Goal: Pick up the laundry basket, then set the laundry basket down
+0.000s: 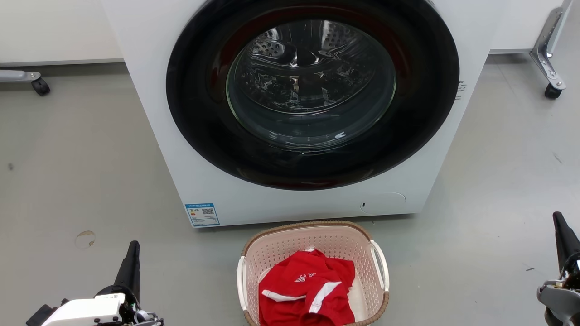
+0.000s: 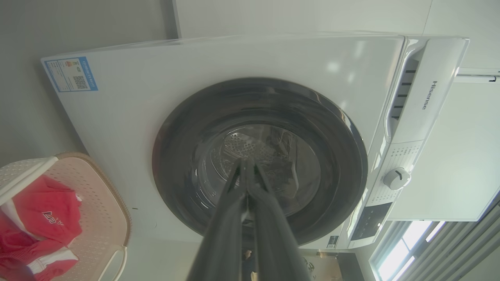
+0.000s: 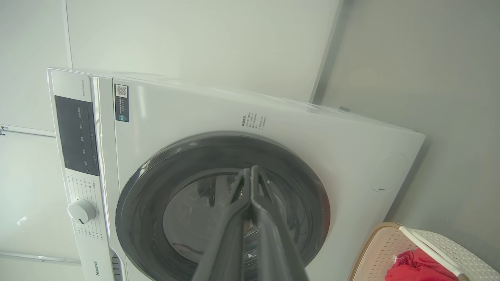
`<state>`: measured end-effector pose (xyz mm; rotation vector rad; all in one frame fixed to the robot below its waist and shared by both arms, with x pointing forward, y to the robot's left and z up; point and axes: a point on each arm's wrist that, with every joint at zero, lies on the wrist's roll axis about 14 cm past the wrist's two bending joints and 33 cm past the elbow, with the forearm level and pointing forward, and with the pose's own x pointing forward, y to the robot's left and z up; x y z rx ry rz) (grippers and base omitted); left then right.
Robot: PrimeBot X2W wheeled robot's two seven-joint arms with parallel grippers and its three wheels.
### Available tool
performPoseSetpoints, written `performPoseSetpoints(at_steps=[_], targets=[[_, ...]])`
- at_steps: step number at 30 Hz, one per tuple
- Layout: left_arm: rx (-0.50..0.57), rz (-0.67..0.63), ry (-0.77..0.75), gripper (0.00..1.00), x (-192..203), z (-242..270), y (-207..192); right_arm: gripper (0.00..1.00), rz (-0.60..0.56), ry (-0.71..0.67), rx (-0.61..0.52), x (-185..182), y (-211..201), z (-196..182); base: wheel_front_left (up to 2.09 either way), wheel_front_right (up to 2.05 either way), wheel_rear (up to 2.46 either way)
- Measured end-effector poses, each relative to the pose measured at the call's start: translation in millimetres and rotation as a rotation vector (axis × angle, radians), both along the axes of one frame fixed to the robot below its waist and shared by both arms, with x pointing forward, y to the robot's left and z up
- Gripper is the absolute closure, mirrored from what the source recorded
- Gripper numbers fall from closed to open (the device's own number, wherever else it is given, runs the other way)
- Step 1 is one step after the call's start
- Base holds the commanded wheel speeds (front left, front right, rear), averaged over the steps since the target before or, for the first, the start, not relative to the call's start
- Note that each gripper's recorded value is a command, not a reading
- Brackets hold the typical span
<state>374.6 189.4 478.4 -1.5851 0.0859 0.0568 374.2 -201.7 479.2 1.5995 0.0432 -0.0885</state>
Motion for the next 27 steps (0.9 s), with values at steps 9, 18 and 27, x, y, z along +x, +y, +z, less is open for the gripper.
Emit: performPoseSetpoints(at_steps=[9,18,27], targets=[[0.000,0.000,0.000,1.00,0.0,0.0,0.0,1.00,0.000,0.000,0.000,0.0,0.0,0.0,0.00,0.00,0.00],[0.000,0.000,0.000,1.00,0.0,0.0,0.0,1.00,0.000,0.000,0.000,0.0,0.0,0.0,0.00,0.00,0.00],[0.000,0.000,0.000,1.00,0.0,0.0,0.0,1.00,0.000,0.000,0.000,0.0,0.0,0.0,0.00,0.00,0.00]])
